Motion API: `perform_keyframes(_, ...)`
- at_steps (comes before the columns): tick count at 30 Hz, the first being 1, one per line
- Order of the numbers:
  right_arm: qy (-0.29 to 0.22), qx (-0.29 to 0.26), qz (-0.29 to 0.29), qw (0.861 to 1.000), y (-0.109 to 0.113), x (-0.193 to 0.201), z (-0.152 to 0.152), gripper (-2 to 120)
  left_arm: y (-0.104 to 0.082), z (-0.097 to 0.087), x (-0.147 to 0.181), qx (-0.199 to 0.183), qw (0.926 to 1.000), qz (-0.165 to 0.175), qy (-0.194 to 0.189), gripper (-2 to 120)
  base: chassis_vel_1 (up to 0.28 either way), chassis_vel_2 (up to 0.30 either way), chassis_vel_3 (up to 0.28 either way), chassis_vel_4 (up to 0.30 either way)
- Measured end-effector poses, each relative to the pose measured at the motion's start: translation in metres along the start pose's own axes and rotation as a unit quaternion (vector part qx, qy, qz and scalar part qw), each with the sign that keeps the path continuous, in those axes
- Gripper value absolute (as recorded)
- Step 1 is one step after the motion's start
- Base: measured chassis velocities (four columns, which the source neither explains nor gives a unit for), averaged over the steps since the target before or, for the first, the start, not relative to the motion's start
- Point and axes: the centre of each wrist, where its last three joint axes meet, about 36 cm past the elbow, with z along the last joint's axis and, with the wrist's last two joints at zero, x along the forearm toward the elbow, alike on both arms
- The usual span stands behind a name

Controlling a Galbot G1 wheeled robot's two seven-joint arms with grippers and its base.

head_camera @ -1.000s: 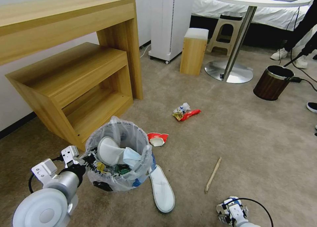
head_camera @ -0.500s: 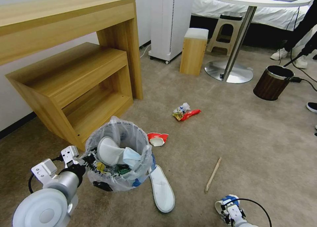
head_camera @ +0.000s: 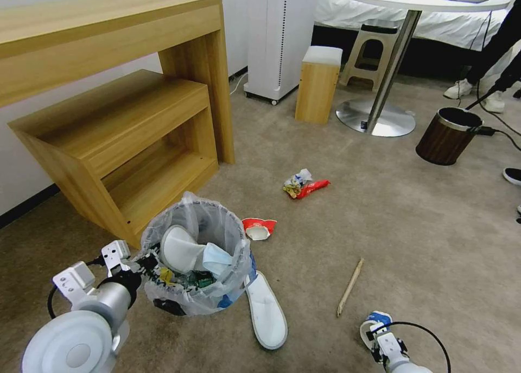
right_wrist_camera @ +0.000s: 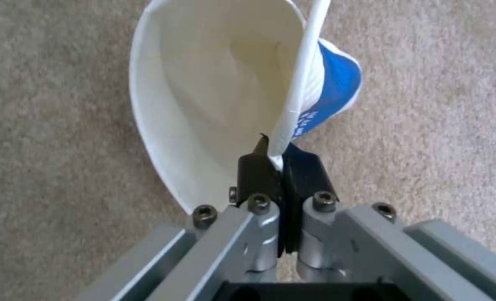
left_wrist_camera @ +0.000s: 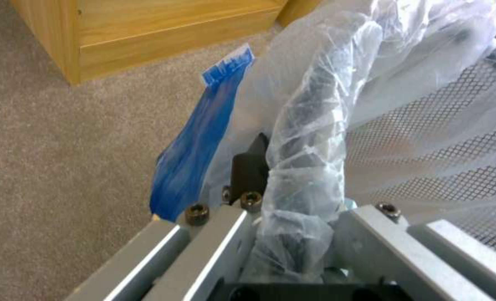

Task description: Pick up the trash bin and place the garbage on the floor into it.

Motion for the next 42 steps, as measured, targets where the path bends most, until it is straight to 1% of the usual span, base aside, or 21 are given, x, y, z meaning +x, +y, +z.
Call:
perform_keyframes(4,-0.022,0.002,0.009,1.0,-0.001,0.001,0.001,0,0.0,0.0,0.0,0.0,1.0,0.0,0.0,1,0.0,0.0,0.0,0.0)
perform_keyframes(10,-0.087,-0.017,0.027,0.996,-0.016,0.02,-0.027,0,0.0,0.001,-0.002,-0.001,1.0,0.001,0.001,1,0.0,0.0,0.0,0.0)
perform_keyframes(11,-0.087,-0.017,0.027,0.996,-0.016,0.02,-0.027,0,0.0,0.001,-0.002,-0.001,1.0,0.001,0.001,1,0.0,0.0,0.0,0.0)
perform_keyframes(15,-0.171,-0.013,0.065,0.983,-0.032,0.036,-0.058,0,-0.002,0.003,-0.003,-0.004,1.0,0.0,0.005,1,0.0,0.0,0.0,0.0)
perform_keyframes(16,-0.171,-0.013,0.065,0.983,-0.032,0.036,-0.058,0,-0.002,0.003,-0.003,-0.004,1.0,0.0,0.005,1,0.0,0.0,0.0,0.0)
perform_keyframes(19,-0.24,-0.008,0.091,0.966,-0.043,0.055,-0.084,0,-0.001,0.004,-0.004,-0.009,0.9999,-0.002,0.007,1,0.0,0.0,0.0,0.0)
perform_keyframes(20,-0.24,-0.008,0.091,0.966,-0.043,0.055,-0.084,0,-0.001,0.004,-0.004,-0.009,0.9999,-0.002,0.007,1,0.0,0.0,0.0,0.0)
perform_keyframes(23,-0.31,-0.023,0.095,0.946,-0.049,0.084,-0.114,0,-0.001,0.005,-0.004,-0.015,0.9998,-0.006,0.009,1,0.0,0.0,0.0,0.0)
perform_keyframes(24,-0.31,-0.023,0.095,0.946,-0.049,0.084,-0.114,0,-0.001,0.005,-0.004,-0.015,0.9998,-0.006,0.009,1,0.0,0.0,0.0,0.0)
perform_keyframes(26,-0.344,-0.031,0.092,0.934,-0.051,0.099,-0.127,0,-0.001,0.007,-0.005,-0.015,0.9998,-0.006,0.011,1,0.0,0.0,0.0,0.0)
perform_keyframes(28,-0.355,-0.034,0.09,0.93,-0.051,0.104,-0.132,0,-0.001,0.007,-0.005,-0.016,0.9998,-0.006,0.012,1,0.0,0.0,0.0,0.0)
perform_keyframes(29,-0.38,-0.042,0.083,0.92,-0.053,0.115,-0.141,0,-0.001,0.008,-0.006,-0.016,0.9998,-0.006,0.014,1,0.0,0.0,0.0,0.0)
perform_keyframes(30,-0.38,-0.042,0.083,0.92,-0.053,0.115,-0.141,0,-0.001,0.008,-0.006,-0.016,0.9998,-0.006,0.014,1,0.0,0.0,0.0,0.0)
perform_keyframes(33,-0.424,-0.054,0.06,0.902,-0.059,0.126,-0.153,0,-0.002,0.011,-0.007,-0.017,0.9997,-0.005,0.017,1,0.0,0.0,0.0,0.0)
perform_keyframes(34,-0.424,-0.054,0.06,0.902,-0.059,0.126,-0.153,0,-0.002,0.011,-0.007,-0.017,0.9997,-0.005,0.017,1,0.0,0.0,0.0,0.0)
perform_keyframes(36,-0.475,-0.062,0.007,0.878,-0.062,0.125,-0.158,0,-0.006,0.014,-0.008,-0.019,0.9995,0.001,0.024,1,0.0,0.0,0.0,0.0)
perform_keyframes(37,-0.486,-0.063,-0.007,0.871,-0.063,0.124,-0.159,0,-0.007,0.016,-0.008,-0.02,0.9994,0.003,0.027,1,0.0,0.0,0.0,0.0)
perform_keyframes(38,-0.486,-0.063,-0.007,0.871,-0.063,0.124,-0.159,0,-0.007,0.016,-0.008,-0.02,0.9994,0.003,0.027,1,0.0,0.0,0.0,0.0)
perform_keyframes(40,-0.545,-0.063,-0.099,0.83,-0.063,0.111,-0.161,0,-0.013,0.023,-0.008,-0.023,0.9988,0.013,0.04,1,0.0,0.0,0.0,0.0)
perform_keyframes(41,-0.556,-0.062,-0.114,0.821,-0.063,0.109,-0.161,0,-0.014,0.024,-0.008,-0.024,0.9986,0.016,0.043,1,0.0,0.0,0.0,0.0)
perform_keyframes(42,-0.556,-0.062,-0.114,0.821,-0.063,0.109,-0.161,0,-0.014,0.024,-0.008,-0.024,0.9986,0.016,0.043,1,0.0,0.0,0.0,0.0)
